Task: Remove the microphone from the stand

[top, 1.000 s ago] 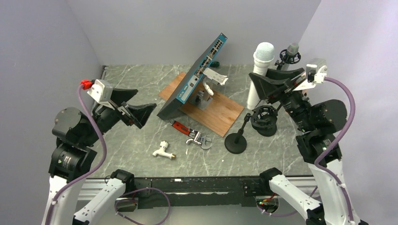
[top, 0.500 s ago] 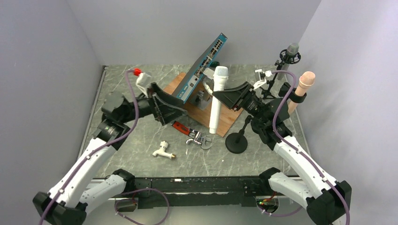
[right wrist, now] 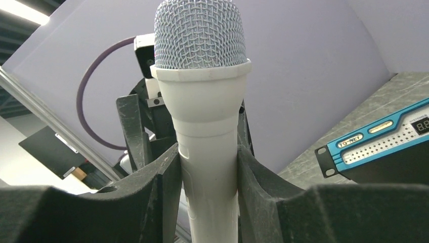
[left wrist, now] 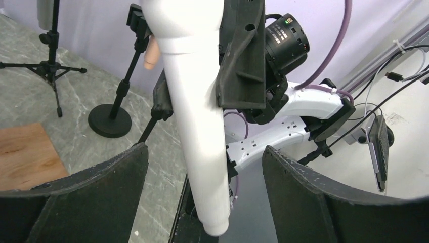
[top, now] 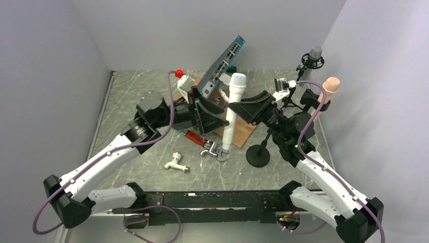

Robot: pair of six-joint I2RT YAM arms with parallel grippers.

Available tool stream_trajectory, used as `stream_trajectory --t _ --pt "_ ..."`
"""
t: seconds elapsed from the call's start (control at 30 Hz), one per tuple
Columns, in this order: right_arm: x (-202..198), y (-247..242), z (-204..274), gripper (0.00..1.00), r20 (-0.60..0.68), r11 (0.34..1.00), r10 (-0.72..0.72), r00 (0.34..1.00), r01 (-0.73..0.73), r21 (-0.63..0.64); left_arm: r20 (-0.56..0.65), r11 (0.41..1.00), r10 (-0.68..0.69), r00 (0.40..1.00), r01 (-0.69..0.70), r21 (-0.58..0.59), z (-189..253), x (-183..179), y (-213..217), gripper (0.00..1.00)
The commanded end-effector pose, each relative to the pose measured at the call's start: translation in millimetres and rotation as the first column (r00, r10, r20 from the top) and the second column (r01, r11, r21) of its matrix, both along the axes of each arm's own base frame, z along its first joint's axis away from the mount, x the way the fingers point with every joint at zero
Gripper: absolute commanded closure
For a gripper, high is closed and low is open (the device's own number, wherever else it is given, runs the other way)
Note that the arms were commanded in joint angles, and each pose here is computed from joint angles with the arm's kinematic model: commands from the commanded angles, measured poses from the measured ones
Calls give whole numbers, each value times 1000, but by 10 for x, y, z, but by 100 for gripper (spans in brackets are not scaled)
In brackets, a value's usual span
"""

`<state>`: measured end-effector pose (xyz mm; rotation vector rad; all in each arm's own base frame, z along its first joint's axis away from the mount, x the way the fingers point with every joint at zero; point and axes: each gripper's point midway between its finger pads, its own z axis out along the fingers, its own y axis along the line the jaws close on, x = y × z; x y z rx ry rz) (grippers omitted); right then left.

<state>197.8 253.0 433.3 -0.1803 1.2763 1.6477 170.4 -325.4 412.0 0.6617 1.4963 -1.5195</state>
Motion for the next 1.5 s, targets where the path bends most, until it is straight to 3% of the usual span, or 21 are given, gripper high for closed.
stream_trajectory --t 0.0,0.2,0.3,0.4,0.47,0.57,0.63,0.77,0.83,0.9,1.03,1.1,1.2,1.33,1.4,1.47 --pt "-101 -114 308 100 79 998 -41 996 37 49 52 1000 2 999 -1 -22 198 29 -214 16" --pt "-174 -185 455 100 102 996 -58 993 52 67 42 1000 16 999 -16 -2 150 78 -377 28" --pt "-194 -205 503 100 108 996 -63 992 55 70 37 1000 12 999 -12 -4 163 87 -437 41" --pt "-210 -202 520 100 107 996 -55 993 47 73 28 1000 17 999 -17 -4 176 107 -465 49" --pt "-206 -190 503 100 101 997 -49 994 42 67 26 1000 25 999 -25 -1 181 123 -470 49" --pt "-202 -188 483 100 90 997 -45 995 39 71 18 1000 22 1000 -23 6 180 142 -496 40" --pt "-207 -194 485 100 92 996 -46 995 39 75 13 1000 11 1000 -11 4 185 139 -519 42" --pt "-211 -210 518 100 97 996 -58 994 51 67 15 1000 3 1000 -4 13 182 148 -544 72" --pt "-211 -216 527 98 101 997 -65 993 60 56 16 999 20 1000 -21 40 151 168 -529 93" --pt "-196 -228 517 84 99 996 -83 992 80 38 24 996 53 998 -54 69 122 201 -478 100" --pt "-110 -312 437 33 86 982 -177 980 181 -42 65 975 151 986 -159 155 27 250 -246 100" --pt "-75 -378 404 14 94 966 -232 968 240 -97 111 954 204 973 -223 198 35 267 -73 100" --pt "-36 -531 401 3 129 924 -327 936 345 -165 167 911 283 944 -320 261 49 266 234 100" --pt "-65 -792 462 0 185 856 -437 880 470 -215 238 822 423 874 -481 304 143 275 775 100" --pt "-125 -932 515 0 218 827 -480 850 521 -212 269 716 539 798 -602 352 121 359 1150 100" --pt "-188 -1083 552 0 245 793 -525 815 573 -208 300 565 652 697 -710 421 4 462 1589 100"
